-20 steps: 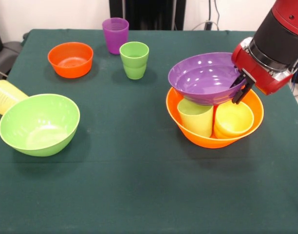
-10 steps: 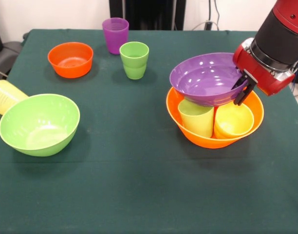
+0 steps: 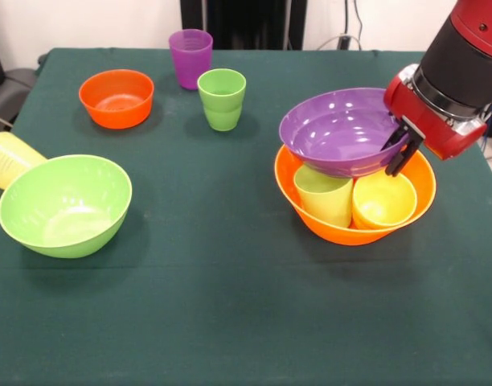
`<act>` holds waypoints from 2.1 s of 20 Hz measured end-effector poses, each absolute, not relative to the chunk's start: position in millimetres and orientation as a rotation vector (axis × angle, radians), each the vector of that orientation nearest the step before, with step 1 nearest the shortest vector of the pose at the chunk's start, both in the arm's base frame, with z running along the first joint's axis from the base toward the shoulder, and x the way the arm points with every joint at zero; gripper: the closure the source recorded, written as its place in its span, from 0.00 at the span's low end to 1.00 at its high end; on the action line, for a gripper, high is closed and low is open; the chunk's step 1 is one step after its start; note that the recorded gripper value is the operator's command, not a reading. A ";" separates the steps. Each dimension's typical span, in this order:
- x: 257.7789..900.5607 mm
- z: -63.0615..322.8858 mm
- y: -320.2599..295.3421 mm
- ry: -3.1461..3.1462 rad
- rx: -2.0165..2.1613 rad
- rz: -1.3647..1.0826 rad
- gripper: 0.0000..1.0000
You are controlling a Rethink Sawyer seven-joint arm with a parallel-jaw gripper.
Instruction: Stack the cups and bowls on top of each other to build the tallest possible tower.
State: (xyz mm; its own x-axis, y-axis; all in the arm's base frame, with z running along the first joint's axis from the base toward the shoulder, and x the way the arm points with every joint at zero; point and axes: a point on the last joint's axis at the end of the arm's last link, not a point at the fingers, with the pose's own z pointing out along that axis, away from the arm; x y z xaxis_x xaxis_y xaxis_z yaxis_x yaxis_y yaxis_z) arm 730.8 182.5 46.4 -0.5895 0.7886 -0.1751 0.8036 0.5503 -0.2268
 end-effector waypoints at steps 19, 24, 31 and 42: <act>740.4 45.2 177.4 2.677 1.417 -0.422 1.00; 747.8 48.1 180.1 2.661 1.408 -0.396 1.00; 753.8 50.8 182.0 2.642 1.410 -0.362 1.00; 759.0 55.1 185.8 2.629 1.447 -0.314 1.00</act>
